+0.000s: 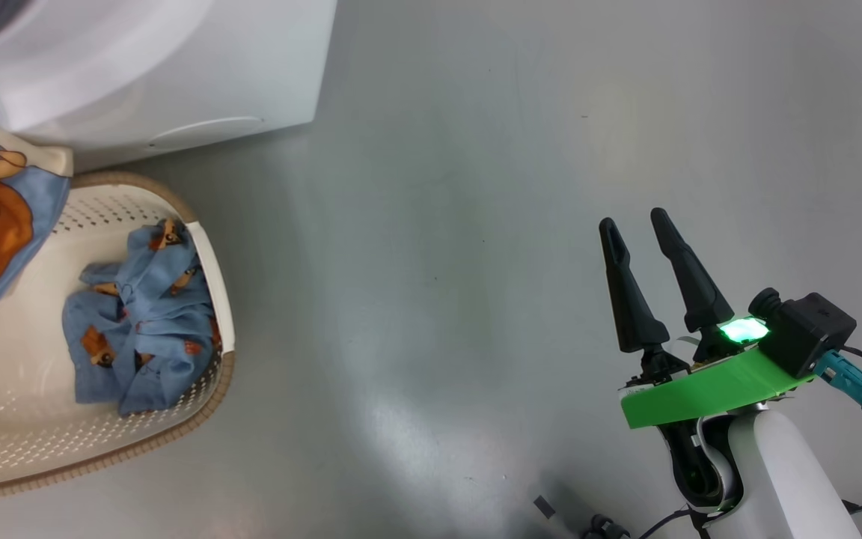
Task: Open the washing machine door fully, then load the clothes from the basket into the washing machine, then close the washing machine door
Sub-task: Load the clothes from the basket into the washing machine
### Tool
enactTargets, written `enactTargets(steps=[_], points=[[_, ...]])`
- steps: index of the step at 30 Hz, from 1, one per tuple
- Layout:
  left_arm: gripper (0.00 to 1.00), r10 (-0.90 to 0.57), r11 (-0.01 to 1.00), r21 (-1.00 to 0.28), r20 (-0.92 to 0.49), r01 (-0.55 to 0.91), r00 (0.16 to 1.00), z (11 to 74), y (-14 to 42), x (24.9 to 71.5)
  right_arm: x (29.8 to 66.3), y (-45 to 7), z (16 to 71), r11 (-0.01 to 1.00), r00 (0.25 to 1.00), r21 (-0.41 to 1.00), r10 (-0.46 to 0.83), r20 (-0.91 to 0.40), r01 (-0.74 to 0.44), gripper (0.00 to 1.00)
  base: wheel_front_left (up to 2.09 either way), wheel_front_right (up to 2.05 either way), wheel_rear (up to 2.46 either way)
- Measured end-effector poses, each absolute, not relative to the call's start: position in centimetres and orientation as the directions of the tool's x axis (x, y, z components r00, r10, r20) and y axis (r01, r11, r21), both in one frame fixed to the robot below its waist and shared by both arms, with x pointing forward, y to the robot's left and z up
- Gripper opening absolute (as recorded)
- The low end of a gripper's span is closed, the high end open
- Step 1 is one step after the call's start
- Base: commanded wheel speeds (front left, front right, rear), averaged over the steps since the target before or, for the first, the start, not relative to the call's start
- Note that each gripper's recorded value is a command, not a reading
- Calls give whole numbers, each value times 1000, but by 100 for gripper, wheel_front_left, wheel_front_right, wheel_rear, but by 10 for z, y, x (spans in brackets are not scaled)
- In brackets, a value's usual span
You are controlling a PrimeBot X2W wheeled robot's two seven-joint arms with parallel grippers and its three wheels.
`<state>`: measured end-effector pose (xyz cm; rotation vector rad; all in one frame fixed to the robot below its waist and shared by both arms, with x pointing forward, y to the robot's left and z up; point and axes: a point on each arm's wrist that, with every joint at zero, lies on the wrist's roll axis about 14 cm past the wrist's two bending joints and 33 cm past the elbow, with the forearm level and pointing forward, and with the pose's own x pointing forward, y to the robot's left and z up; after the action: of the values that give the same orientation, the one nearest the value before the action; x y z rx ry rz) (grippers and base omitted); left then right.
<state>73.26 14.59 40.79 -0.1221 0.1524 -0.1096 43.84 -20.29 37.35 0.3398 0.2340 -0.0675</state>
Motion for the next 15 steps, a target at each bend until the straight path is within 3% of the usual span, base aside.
enactTargets(steps=[7, 15], points=[[100, -115, 986, -142, -165, 92, 980, 410, 148, 728, 440, -199, 377, 939, 974, 330, -17, -227, 93, 100, 0, 0, 0], [100, -126, 975, -197, -89, 107, 988, 433, 141, 723, 442, -197, 385, 939, 978, 335, -10, -208, 81, 100, 0, 0, 0]])
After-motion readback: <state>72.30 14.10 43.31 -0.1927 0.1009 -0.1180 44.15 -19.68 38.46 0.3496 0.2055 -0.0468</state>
